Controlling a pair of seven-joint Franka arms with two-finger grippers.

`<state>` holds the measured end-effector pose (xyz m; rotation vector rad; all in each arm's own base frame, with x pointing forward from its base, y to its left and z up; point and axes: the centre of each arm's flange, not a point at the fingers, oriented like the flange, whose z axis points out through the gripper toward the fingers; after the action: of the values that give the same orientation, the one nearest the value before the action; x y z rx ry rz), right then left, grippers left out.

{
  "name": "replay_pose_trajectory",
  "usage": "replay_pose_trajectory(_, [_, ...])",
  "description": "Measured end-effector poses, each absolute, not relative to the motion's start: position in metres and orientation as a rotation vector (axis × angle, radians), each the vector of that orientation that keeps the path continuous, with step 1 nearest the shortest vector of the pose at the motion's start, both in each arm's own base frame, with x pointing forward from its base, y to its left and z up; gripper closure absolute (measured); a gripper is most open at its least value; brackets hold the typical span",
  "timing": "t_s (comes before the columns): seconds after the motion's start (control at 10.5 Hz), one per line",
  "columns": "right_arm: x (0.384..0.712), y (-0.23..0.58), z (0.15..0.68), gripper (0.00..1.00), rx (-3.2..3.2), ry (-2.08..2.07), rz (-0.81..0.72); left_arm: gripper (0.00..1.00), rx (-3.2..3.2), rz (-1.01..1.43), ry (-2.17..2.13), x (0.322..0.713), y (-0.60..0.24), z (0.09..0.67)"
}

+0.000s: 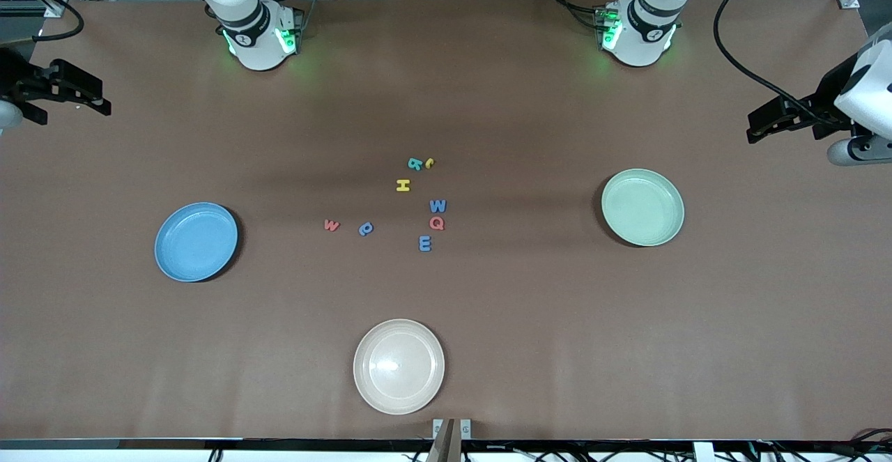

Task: Sort upper and lower case letters into plates
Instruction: 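Move the left gripper from the green plate toward the letters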

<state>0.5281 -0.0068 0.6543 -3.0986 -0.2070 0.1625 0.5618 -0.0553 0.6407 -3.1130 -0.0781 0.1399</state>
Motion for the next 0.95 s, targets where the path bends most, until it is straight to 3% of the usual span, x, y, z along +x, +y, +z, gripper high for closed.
replay_pose_trajectory(0.48, [0.528,-0.007,0.654,0.0,-3.098,-0.207,0.164,0.0,-3.12,0.2,-0.001,0.56,-0.059,0.63])
replay_pose_trajectory(0.95, [0.531,-0.006,0.648,0.0,-3.096,-0.208,0.173,0.0,-3.175,0.514,0.157,0.588,-0.127,0.503])
